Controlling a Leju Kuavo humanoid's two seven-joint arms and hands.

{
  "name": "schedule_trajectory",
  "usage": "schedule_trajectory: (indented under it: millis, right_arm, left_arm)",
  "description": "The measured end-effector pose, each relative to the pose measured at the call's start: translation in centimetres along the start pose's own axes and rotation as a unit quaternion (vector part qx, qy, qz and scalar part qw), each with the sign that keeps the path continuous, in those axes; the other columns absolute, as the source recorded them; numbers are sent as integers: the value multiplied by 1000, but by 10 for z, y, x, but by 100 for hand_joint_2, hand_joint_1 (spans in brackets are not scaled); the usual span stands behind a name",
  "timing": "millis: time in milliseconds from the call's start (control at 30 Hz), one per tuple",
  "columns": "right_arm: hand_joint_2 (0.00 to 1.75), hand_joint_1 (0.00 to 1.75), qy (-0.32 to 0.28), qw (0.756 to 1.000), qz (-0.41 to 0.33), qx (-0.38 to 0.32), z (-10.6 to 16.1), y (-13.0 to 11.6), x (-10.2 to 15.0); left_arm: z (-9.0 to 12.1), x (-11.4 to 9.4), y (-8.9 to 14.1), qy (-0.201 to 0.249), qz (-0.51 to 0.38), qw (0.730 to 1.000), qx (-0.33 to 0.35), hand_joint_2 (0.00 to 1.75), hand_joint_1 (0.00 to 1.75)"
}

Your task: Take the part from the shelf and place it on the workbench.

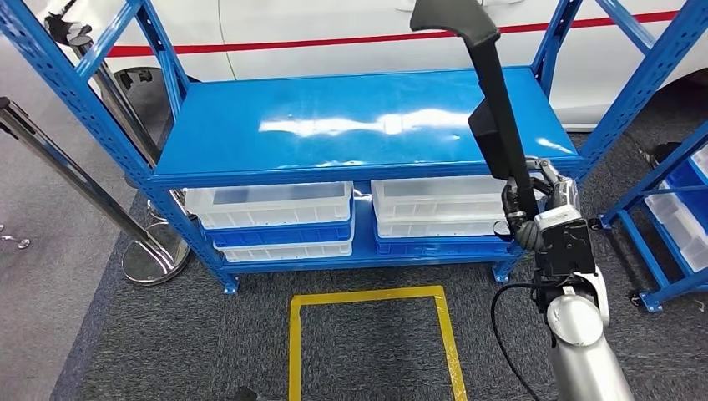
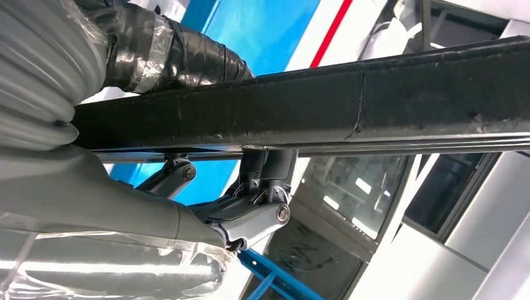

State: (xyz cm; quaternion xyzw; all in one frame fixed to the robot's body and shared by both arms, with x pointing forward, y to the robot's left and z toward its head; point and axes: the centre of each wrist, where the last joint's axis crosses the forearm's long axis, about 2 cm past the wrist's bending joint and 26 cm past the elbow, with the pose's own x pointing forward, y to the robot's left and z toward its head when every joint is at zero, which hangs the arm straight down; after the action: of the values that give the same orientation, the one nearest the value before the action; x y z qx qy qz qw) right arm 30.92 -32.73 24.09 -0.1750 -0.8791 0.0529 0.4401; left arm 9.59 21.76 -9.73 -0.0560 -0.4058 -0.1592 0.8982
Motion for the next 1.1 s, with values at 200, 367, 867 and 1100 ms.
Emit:
schedule_trajectory:
  millis: [200, 367, 867, 1100]
  right_arm:
    - [175, 175, 0, 1000, 0, 0, 0, 0, 0]
    - [175, 175, 1, 1000, -1, 0, 1, 1, 0]
    - [175, 175, 5, 1000, -2, 1, 3, 2, -1]
    - [175, 175, 5, 1000, -2, 1, 3, 2, -1]
  left_arm:
    - [-1, 1, 0, -1, 0, 1000, 0, 175, 0]
    - [0, 0, 0, 0, 1, 1000, 1, 175, 0]
    - [1, -1, -1, 3, 3, 1000, 1, 175, 0]
    - [1, -2, -1, 3, 3, 1000, 1, 175, 0]
